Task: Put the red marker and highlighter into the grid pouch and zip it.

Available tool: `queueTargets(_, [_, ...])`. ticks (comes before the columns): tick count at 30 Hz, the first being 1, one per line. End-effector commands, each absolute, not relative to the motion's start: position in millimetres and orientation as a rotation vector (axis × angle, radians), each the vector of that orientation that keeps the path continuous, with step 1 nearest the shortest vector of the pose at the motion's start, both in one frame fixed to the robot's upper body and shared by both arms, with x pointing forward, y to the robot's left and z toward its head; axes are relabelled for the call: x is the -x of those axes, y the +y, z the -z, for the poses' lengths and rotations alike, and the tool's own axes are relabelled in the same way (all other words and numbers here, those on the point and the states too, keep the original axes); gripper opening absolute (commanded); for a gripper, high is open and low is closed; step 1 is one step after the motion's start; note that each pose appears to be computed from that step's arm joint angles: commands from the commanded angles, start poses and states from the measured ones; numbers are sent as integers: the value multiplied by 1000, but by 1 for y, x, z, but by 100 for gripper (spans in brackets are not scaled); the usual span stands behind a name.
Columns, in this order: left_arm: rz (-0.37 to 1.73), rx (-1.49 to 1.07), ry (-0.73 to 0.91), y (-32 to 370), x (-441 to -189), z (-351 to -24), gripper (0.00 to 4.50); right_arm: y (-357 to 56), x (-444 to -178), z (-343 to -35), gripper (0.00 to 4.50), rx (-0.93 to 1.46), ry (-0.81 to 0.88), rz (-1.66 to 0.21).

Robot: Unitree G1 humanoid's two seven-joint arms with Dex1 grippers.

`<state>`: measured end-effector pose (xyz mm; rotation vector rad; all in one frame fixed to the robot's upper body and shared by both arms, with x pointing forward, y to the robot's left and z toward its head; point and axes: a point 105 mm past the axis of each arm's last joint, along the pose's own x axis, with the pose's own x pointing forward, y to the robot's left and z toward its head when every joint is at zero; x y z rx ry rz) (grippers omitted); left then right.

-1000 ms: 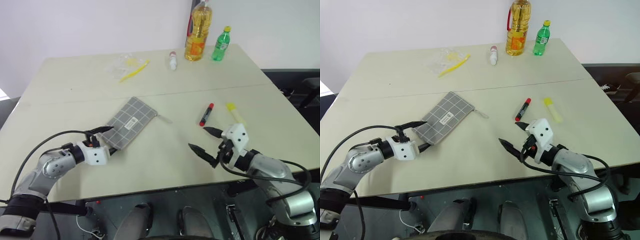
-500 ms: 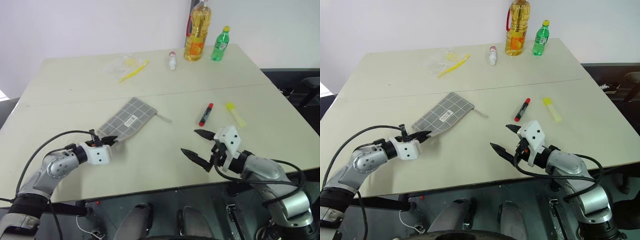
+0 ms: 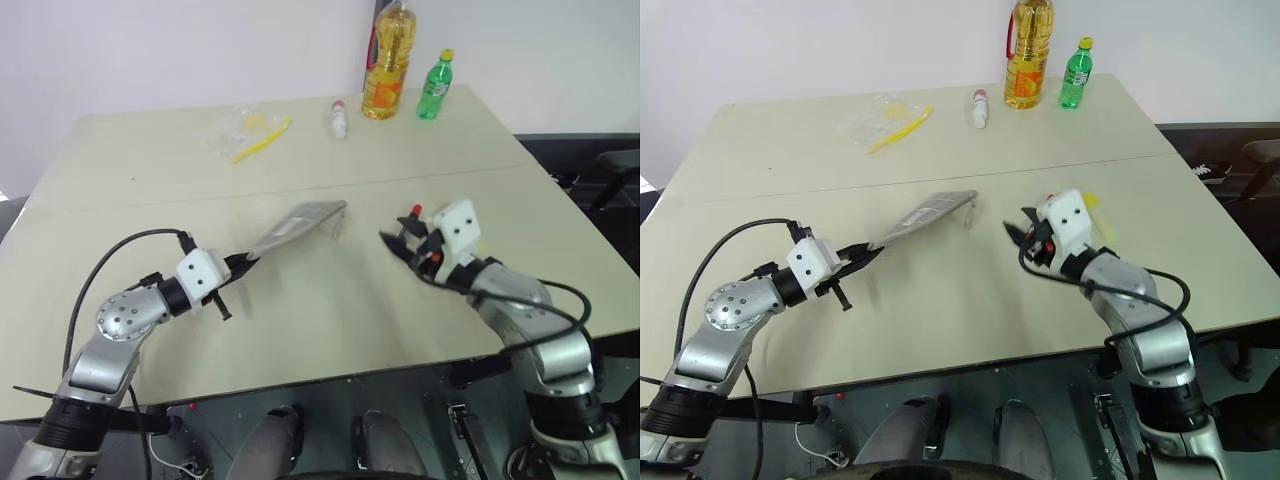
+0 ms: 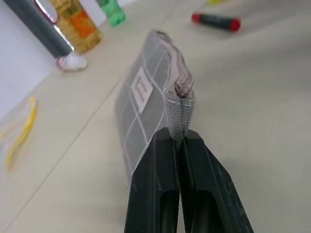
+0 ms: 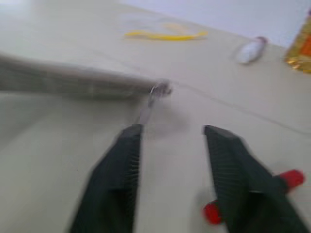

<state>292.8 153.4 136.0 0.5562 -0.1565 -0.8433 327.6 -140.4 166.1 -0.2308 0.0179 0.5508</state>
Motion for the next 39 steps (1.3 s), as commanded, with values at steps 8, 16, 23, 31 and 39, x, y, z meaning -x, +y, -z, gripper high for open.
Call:
queueTargets(8, [916,-496,-223,120,-278,-152,0,-141,-339,-174,251,237,30,-520])
queueTargets(16, [926,-489,-223,116,-277,-151,0,-140,-334,-157,391,161,90,-523])
queueTargets(23, [935,-480,-233,115,-278,-154,0,-150,-341,-145,391,97,107,-449])
queueTargets(31, [927,-480,-232,116,-278,-154,0,-148,-342,-145,52,118,95,-456])
queueTargets(39, [939,-492,-210,107,-278,-141,0,-122,-328,-144,5,293,110,-581])
